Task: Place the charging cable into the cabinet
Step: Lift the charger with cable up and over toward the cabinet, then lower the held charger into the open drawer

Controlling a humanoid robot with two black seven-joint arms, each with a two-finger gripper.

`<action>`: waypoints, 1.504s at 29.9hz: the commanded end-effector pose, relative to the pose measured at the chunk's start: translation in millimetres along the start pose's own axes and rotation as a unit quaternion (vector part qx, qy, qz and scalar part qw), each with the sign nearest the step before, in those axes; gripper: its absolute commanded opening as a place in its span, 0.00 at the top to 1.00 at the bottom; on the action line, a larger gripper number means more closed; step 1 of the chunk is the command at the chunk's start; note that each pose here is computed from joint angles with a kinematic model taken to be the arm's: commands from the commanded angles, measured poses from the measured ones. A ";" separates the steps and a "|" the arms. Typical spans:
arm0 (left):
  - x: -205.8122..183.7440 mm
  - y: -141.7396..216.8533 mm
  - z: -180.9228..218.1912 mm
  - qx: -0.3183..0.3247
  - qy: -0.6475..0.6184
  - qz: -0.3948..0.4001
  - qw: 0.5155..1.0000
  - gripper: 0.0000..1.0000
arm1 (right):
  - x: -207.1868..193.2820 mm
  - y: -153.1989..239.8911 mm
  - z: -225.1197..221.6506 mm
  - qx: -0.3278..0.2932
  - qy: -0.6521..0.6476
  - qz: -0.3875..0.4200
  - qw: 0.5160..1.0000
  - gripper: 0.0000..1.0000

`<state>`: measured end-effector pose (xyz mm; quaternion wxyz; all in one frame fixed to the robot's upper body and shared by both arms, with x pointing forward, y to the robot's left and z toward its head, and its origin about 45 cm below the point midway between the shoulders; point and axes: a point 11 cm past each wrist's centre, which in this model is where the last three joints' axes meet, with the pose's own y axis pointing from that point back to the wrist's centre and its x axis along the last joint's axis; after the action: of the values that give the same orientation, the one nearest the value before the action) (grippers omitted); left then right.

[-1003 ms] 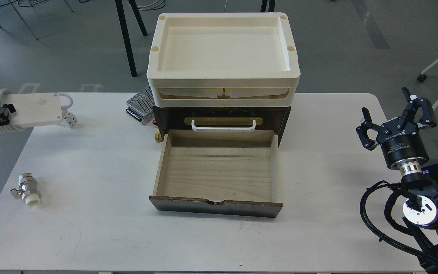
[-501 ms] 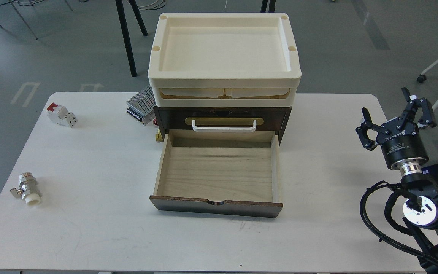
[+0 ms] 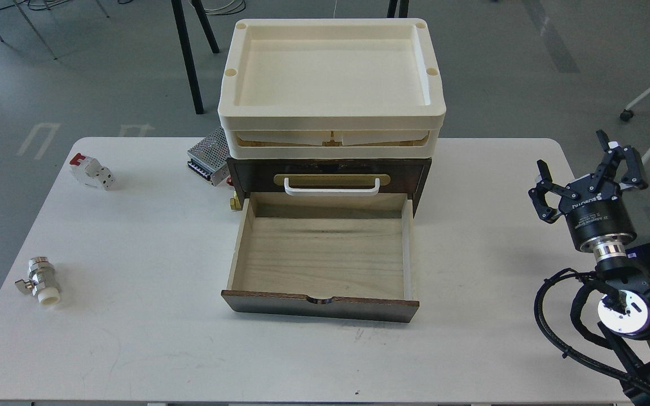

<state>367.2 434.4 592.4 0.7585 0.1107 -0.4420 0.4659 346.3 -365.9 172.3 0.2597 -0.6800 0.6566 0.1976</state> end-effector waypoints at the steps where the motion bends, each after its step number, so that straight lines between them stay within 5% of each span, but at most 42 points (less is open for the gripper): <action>1: -39.2 -29.7 55.6 -0.067 -0.067 -0.084 0.992 0.99 | -0.1 -0.1 -0.1 0.000 0.000 0.000 1.000 0.00; 9: -143.9 -66.8 99.3 -0.160 -0.116 -0.225 0.954 0.98 | -0.1 -0.1 0.0 0.000 0.000 0.000 1.000 0.00; 19: -250.4 -77.0 66.3 -0.153 -0.087 -0.356 0.918 0.98 | -0.1 -0.1 0.0 0.000 0.000 0.000 1.000 0.00; 31: -330.2 -50.4 30.9 -0.137 -0.035 -0.428 0.893 0.97 | -0.5 -0.6 -0.4 0.001 0.000 -0.001 1.000 0.00; 45: -401.2 -11.6 -3.8 -0.121 0.003 -0.422 0.898 0.97 | -0.1 -0.1 -0.1 0.000 0.000 0.000 1.000 0.00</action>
<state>314.2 185.9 304.2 0.8909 0.1934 -0.4093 0.0362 346.5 -365.8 172.5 0.2600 -0.6802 0.6563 0.1974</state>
